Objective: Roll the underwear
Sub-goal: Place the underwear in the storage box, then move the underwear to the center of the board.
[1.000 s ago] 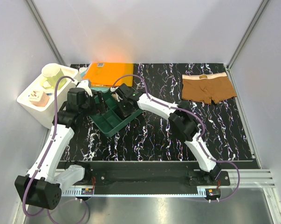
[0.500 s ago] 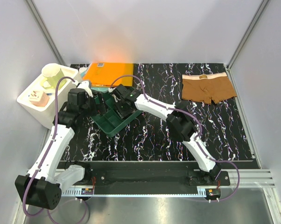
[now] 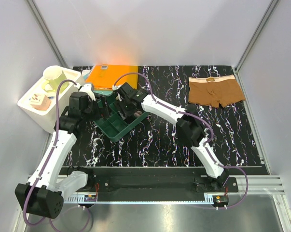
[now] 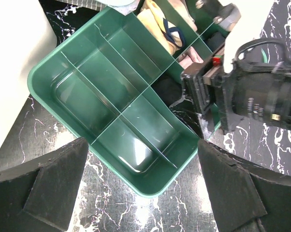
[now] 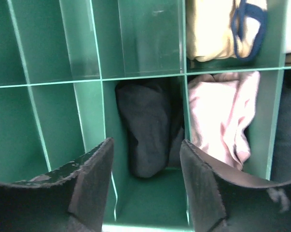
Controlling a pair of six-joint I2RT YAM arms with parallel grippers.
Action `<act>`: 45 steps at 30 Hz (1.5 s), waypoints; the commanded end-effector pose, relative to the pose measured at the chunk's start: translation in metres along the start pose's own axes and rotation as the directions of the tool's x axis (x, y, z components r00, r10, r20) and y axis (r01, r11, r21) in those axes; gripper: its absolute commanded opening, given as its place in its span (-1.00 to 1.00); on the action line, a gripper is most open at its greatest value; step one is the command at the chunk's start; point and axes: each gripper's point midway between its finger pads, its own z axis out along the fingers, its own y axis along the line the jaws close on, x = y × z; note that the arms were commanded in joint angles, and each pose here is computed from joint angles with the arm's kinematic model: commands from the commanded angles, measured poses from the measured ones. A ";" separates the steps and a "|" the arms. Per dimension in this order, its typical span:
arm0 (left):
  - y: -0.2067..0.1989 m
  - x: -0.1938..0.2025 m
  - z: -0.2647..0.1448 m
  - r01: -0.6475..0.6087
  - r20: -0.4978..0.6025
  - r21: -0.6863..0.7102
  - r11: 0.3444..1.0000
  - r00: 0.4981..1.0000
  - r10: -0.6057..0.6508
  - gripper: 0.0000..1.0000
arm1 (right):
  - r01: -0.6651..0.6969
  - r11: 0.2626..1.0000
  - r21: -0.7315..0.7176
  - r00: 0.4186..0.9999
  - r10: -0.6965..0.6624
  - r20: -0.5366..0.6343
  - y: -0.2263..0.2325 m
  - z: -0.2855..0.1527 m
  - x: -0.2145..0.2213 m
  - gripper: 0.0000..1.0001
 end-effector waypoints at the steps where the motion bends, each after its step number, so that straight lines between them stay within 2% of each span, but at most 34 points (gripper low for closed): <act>1: 0.001 -0.014 -0.006 -0.017 0.075 -0.001 1.000 0.997 0.017 0.98 | -0.001 1.000 0.012 0.986 -0.001 0.168 0.005 -0.074 -0.054 0.43; 9: 0.011 -0.020 -0.012 -0.021 0.126 -0.054 0.998 0.992 0.028 0.98 | -0.019 0.999 0.037 0.945 0.006 0.326 -0.008 -0.129 -0.097 0.70; 13: 0.019 -0.021 -0.013 -0.023 0.143 -0.095 0.995 0.989 0.037 0.98 | -0.066 0.994 0.088 0.923 0.027 0.383 -0.030 -0.153 -0.107 0.79; 16: 0.022 -0.021 -0.013 -0.022 0.145 -0.110 0.994 0.989 0.038 0.98 | -0.124 0.981 0.147 0.904 0.051 0.425 -0.056 -0.170 -0.107 0.86; 20: 0.026 -0.022 -0.013 -0.023 0.154 -0.128 0.992 0.987 0.043 0.98 | -0.244 0.947 0.208 0.890 0.134 0.436 -0.104 -0.179 -0.080 1.00; 21: 0.027 -0.023 -0.013 -0.023 0.157 -0.135 0.991 0.987 0.045 0.98 | -0.267 0.944 0.195 0.872 0.151 0.465 -0.110 -0.195 -0.081 1.00; 25: 0.031 -0.023 -0.012 -0.029 0.156 -0.160 0.987 0.986 0.054 0.98 | -0.339 0.913 0.226 0.854 0.198 0.481 -0.156 -0.208 -0.056 1.00; 31: 0.033 -0.023 -0.009 -0.036 0.154 -0.167 0.985 0.986 0.063 0.98 | -0.465 0.815 0.347 0.847 0.295 0.442 -0.245 -0.203 -0.007 0.97; 37: 0.036 -0.020 -0.003 -0.045 0.136 -0.182 0.982 0.988 0.071 0.98 | -0.552 0.711 0.436 0.826 0.393 0.404 -0.320 -0.174 0.023 0.88; 41: 0.037 -0.018 0.000 -0.049 0.124 -0.185 0.981 0.990 0.073 0.98 | -0.576 0.648 0.498 0.817 0.438 0.376 -0.359 -0.149 0.042 0.66; 45: 0.035 -0.018 0.003 -0.055 0.112 -0.176 0.983 0.991 0.075 0.98 | -0.549 0.629 0.551 0.836 0.430 0.341 -0.377 -0.130 0.051 0.41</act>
